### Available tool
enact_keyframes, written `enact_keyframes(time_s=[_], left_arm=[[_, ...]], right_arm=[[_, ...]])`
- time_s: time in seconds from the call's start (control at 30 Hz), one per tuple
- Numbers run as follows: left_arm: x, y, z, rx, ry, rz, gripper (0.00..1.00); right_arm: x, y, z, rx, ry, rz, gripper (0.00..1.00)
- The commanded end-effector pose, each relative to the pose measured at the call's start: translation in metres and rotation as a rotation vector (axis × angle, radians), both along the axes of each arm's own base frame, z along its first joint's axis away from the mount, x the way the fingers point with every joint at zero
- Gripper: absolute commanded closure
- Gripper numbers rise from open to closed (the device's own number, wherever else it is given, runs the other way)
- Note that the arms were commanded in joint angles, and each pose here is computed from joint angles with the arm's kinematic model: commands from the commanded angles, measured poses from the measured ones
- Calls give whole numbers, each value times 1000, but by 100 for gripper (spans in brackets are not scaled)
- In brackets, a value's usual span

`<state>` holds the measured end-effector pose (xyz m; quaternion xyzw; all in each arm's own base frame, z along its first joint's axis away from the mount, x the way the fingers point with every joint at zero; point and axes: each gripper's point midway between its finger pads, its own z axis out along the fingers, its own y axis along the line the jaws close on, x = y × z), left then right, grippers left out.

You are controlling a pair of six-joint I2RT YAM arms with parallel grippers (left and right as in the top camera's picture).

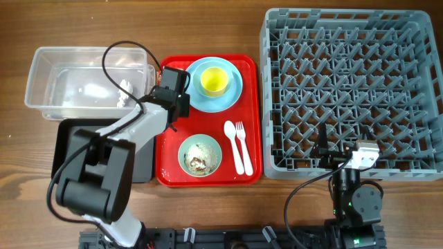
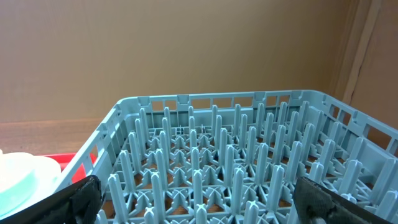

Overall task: Sort waste into correct bins and load items into the dishwasher rack
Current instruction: 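Lower the left gripper and pinch the red wrapper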

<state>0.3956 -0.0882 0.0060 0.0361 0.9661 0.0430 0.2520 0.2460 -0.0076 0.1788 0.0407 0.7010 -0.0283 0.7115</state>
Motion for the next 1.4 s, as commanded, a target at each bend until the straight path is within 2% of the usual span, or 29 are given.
enact_keyframes(time_s=[0.0, 0.1, 0.17, 0.23, 0.37, 0.57, 0.6, 0.63, 0.8, 0.83, 1.37], left_arm=[[-2, 3, -15, 23, 25, 10, 63], [-2, 3, -16, 24, 27, 10, 72], [-2, 3, -16, 24, 28, 10, 85], [-3, 3, -16, 25, 31, 10, 90], [-2, 3, -7, 19, 15, 10, 96], [-4, 0, 31, -11, -44, 19, 96], [-4, 0, 36, -14, -52, 20, 96], [-4, 0, 40, -16, -60, 20, 92], [-2, 3, 42, -8, -69, 30, 59], [-1, 4, 41, -4, -70, 32, 57], [7, 28, -1, 36, -20, 96, 58]], right_arm=[[-1, -2, 2, 13, -10, -12, 0], [-1, -2, 2, 14, -10, -12, 0], [-1, -2, 2, 13, -10, -12, 0], [-1, -2, 2, 13, -10, -12, 0], [-1, -2, 2, 14, -10, -12, 0], [-1, -2, 2, 13, -10, -12, 0], [-1, -2, 2, 13, -10, -12, 0], [-1, -2, 2, 13, -10, -12, 0], [-1, -2, 2, 13, -10, -12, 0], [-1, -2, 2, 13, -10, -12, 0], [-1, -2, 2, 13, -10, -13, 0]])
